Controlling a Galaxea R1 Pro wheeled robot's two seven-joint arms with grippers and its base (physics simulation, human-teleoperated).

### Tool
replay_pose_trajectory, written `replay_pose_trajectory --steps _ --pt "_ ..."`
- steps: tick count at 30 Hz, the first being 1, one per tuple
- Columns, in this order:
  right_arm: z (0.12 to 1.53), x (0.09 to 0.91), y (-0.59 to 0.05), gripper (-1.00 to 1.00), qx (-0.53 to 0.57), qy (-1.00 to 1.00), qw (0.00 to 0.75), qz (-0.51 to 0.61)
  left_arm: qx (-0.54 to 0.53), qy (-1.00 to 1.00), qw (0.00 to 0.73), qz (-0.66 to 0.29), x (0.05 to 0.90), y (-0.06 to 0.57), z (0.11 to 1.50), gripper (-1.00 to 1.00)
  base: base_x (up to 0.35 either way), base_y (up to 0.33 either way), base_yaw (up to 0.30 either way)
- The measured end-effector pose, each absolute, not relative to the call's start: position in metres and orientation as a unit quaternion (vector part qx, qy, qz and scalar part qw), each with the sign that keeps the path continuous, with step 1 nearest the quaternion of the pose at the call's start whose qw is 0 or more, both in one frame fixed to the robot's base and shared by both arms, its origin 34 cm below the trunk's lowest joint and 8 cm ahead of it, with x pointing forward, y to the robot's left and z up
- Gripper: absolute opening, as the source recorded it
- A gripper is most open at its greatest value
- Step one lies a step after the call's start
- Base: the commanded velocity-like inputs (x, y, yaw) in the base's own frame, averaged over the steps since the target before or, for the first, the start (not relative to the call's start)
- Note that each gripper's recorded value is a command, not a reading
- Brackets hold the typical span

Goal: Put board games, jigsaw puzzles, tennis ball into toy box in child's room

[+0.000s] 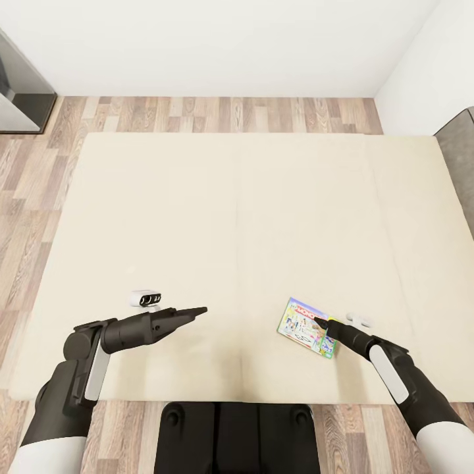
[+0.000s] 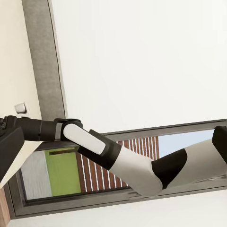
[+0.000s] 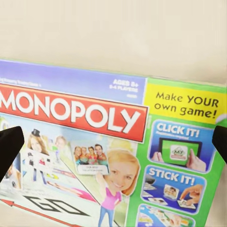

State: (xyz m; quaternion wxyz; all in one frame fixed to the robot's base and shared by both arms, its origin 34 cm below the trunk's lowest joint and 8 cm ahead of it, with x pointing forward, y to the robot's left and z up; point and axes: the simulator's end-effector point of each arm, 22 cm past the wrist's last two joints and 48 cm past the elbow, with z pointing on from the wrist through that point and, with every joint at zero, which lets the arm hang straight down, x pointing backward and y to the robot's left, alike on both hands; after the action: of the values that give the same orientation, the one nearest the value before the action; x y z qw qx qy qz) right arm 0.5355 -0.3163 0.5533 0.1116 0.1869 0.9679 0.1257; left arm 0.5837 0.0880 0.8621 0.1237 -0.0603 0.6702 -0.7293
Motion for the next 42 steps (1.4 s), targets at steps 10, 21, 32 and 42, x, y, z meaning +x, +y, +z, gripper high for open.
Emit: replay_pose_trajectory --steps 10,21,32,42 --pt "0.553 0.535 -0.321 1.0 0.187 0.969 0.112 0.118 -0.06 0.67 0.124 -0.729 0.584 0.088 0.862 1.0 0.0 0.0 0.0" --pt "0.553 0.535 -0.329 1.0 0.187 0.969 0.113 0.112 -0.049 0.671 0.136 -0.727 0.584 0.088 0.862 1.0 0.0 0.0 0.0" --pt "0.553 0.535 -0.33 1.0 0.187 0.97 0.113 0.11 -0.047 0.671 0.139 -0.727 0.584 0.088 0.862 1.0 0.0 0.0 0.0" --pt "0.55 0.529 -0.331 1.0 0.19 0.97 0.106 0.108 -0.047 0.671 0.139 -0.727 0.584 0.088 0.862 1.0 0.0 0.0 0.0"
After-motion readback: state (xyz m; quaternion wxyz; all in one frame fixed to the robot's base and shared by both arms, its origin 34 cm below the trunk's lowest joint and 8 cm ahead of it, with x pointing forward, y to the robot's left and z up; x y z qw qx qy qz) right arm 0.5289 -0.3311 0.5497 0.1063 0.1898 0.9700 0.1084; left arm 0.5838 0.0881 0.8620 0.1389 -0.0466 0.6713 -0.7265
